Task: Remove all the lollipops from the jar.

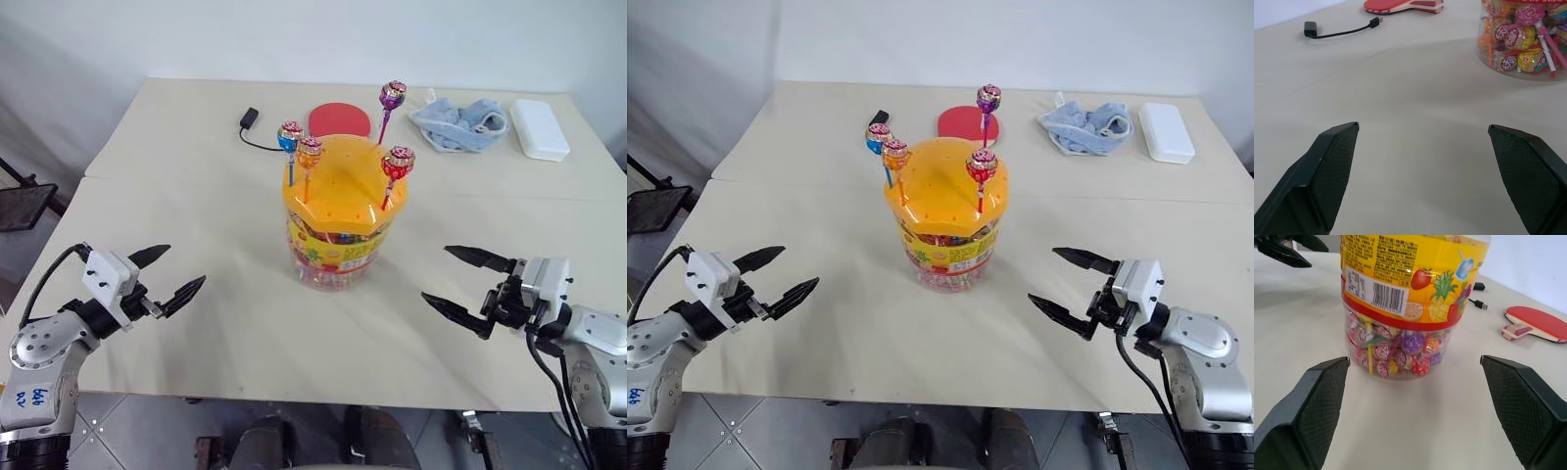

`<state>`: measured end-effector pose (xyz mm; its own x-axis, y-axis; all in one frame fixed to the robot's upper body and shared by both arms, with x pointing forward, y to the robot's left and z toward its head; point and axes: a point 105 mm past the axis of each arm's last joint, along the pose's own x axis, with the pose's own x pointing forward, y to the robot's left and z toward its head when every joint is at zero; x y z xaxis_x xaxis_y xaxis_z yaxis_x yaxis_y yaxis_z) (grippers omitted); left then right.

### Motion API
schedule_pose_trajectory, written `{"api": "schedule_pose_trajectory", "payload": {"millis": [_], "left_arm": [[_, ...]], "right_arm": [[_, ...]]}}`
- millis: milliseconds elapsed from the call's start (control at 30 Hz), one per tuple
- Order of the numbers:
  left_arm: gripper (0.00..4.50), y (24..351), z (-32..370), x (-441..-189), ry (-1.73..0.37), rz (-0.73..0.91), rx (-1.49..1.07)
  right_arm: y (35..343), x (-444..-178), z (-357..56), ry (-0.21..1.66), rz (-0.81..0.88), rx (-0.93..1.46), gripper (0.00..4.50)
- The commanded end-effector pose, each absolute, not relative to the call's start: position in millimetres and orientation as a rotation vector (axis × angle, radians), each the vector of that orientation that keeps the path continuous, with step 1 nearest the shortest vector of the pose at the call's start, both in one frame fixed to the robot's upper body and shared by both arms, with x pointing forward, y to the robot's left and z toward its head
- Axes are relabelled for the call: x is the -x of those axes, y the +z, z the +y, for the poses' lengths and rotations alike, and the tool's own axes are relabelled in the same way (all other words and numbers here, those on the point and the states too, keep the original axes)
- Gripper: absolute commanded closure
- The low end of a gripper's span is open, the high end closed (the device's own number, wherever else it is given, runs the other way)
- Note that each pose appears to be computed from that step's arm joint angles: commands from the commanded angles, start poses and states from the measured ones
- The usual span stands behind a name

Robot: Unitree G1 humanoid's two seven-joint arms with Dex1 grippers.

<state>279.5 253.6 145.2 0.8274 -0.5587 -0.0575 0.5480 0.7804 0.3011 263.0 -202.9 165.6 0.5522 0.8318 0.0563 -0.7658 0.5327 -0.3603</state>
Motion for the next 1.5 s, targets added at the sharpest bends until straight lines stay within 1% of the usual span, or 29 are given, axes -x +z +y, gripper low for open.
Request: {"api": "schedule_pose_trajectory", "payload": {"millis": [33,133,233,300,367,467,567,633,733,800,900,1033,1133,1233,1267,1400,1500], "left_arm": [[0.01,153,244,-279,-0.636,-0.072,-0.294],[0.01,178,231,-272,-0.749,-0.158,-0.169],[0.01,213,226,-267,-0.852,-0.236,-0.084],[0.01,235,218,-262,-0.953,-0.253,-0.048],[0.01,244,212,-258,-1.013,-0.245,-0.027],[0.01,260,202,-258,-1.088,-0.258,-0.024],[0.01,263,199,-265,-1.088,-0.277,-0.065],[0.01,262,196,-268,-1.105,-0.272,-0.074],[0.01,267,174,-270,-1.206,-0.273,-0.059],[0.01,275,158,-276,-1.253,-0.292,-0.023],[0.01,289,134,-295,-1.278,-0.339,-0.017],[0.01,297,117,-305,-1.317,-0.355,-0.009],[0.54,295,106,-311,-1.364,-0.328,0.000],[1.46,294,98,-311,-1.407,-0.321,0.005],[1.83,294,96,-313,-1.410,-0.322,0.001],[3.05,292,96,-314,-1.428,-0.311,0.007],[4.02,294,98,-312,-1.453,-0.317,0.009]], "right_arm": [[174,-265,-204,0.932,-0.276,0.303,0.00],[191,-259,-202,0.934,-0.333,0.279,0.00],[228,-245,-207,0.938,-0.381,0.170,0.00],[241,-234,-210,0.958,-0.387,0.165,0.00],[245,-229,-211,0.962,-0.370,0.165,0.00],[246,-221,-207,1.012,-0.394,0.190,0.00],[240,-219,-206,1.043,-0.445,0.262,0.00],[239,-224,-214,1.008,-0.445,0.280,0.00],[245,-221,-225,0.984,-0.468,0.290,0.00],[244,-218,-228,0.988,-0.445,0.301,0.00],[242,-217,-230,0.978,-0.437,0.303,0.00],[242,-216,-225,0.975,-0.446,0.300,0.00],[243,-209,-220,0.965,-0.462,0.286,0.00],[245,-205,-217,0.955,-0.479,0.277,0.00],[246,-203,-216,0.952,-0.483,0.269,0.00],[248,-200,-213,0.944,-0.492,0.257,0.00],[256,-198,-207,0.956,-0.554,0.223,0.00]]}}
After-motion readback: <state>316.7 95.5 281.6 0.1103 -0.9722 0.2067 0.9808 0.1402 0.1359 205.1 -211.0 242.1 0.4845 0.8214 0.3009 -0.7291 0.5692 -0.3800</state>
